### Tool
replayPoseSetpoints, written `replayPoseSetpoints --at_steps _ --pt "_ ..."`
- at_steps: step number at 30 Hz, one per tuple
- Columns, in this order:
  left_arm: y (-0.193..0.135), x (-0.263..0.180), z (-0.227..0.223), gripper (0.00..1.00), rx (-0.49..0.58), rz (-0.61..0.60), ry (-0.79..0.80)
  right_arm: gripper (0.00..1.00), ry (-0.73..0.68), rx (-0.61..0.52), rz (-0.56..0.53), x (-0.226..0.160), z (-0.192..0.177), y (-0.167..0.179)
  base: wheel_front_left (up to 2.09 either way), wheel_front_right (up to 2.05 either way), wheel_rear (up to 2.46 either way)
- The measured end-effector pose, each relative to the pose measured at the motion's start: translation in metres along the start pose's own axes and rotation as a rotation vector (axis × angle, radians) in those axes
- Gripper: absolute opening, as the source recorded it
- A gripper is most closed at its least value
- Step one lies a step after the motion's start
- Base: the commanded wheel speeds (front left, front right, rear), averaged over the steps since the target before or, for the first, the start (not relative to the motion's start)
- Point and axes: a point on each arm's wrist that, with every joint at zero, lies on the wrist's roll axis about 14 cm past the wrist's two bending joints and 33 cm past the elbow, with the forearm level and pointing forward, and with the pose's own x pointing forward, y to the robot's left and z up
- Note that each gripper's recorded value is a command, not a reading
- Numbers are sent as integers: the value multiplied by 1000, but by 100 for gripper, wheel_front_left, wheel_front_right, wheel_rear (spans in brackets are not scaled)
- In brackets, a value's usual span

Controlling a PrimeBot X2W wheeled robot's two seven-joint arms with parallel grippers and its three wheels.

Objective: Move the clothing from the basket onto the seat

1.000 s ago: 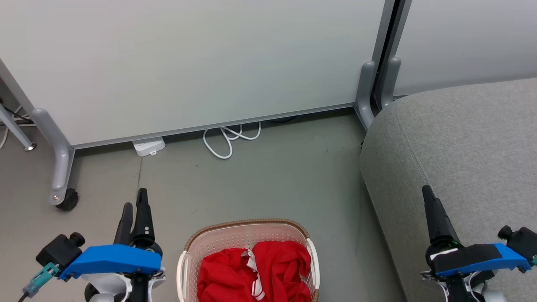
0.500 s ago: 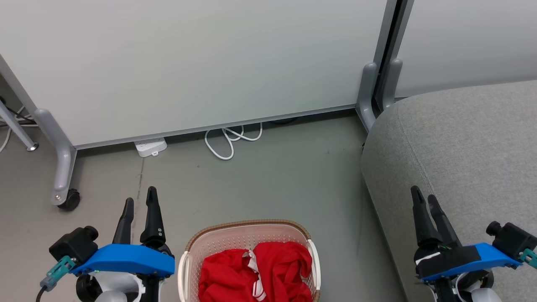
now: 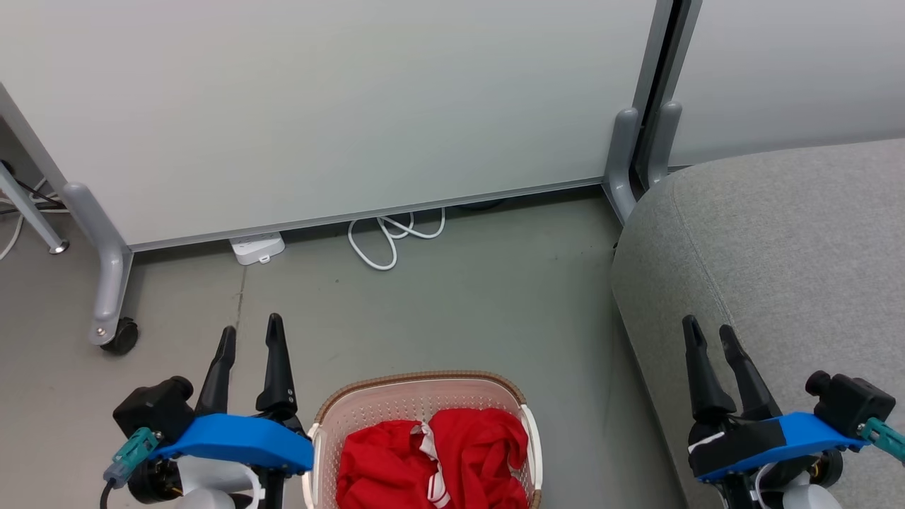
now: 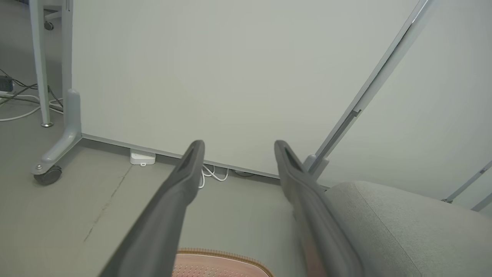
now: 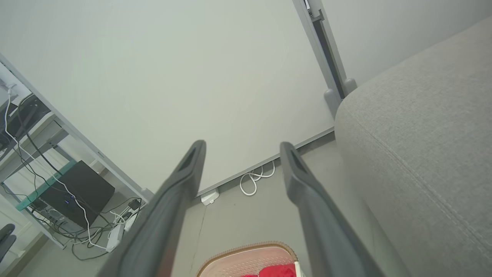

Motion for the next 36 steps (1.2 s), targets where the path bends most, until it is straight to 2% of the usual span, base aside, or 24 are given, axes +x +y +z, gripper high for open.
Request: replayPoseSetpoints --at_steps 20,36 --pt "-9 -2 -1 100 207 -45 -23 100 3 -190 46 0 -6 9 0 0 0" --pt "-15 -4 -4 100 309 -89 -33 100 7 -322 88 1 -12 16 0 0 0"
